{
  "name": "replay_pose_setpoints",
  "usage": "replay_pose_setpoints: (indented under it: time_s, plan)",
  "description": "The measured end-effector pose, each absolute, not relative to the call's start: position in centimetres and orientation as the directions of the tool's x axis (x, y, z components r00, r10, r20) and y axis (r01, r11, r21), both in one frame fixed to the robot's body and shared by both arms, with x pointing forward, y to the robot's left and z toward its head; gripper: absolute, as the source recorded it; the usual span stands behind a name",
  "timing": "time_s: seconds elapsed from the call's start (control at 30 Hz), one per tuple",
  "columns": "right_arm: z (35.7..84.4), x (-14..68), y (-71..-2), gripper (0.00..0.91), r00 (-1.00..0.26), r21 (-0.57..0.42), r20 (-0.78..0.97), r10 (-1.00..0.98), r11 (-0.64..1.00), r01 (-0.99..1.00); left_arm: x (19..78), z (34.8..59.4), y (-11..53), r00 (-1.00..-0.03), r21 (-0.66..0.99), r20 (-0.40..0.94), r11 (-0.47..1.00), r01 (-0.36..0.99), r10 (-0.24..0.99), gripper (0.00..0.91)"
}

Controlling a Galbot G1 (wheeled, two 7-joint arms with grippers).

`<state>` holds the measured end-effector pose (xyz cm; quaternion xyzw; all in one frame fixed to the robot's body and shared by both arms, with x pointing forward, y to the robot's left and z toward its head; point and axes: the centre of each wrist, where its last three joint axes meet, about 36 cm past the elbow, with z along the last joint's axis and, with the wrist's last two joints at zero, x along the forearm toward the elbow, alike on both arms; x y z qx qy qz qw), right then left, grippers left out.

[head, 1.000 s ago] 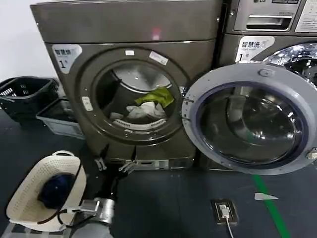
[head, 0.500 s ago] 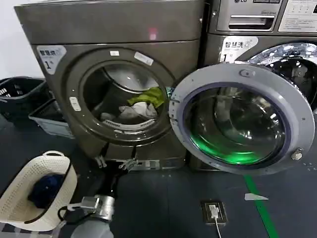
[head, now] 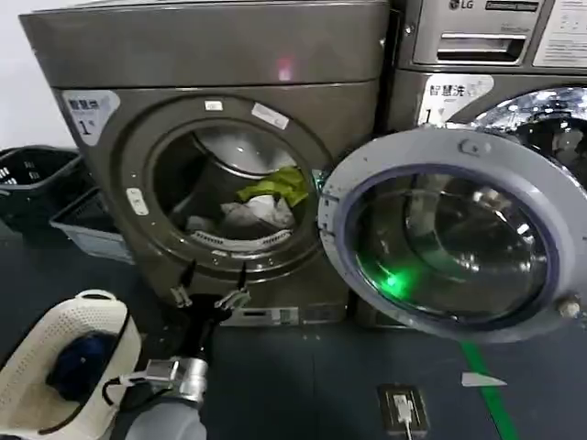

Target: Grasp the clothes from the dryer.

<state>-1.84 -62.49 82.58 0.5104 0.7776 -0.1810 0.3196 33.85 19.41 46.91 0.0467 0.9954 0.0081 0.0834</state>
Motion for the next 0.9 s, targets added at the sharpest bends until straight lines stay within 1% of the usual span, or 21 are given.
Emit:
replay_pose_setpoints:
  time_s: [0.9]
  plan:
    - [82.50,-1.39,-62.50,0.907,-0.286,0.041,-0.700,0.654,0.436,0.899,33.91,46.96,19.38,-0.982,0.018,-0.165,0.996,0.086,0.087,0.907]
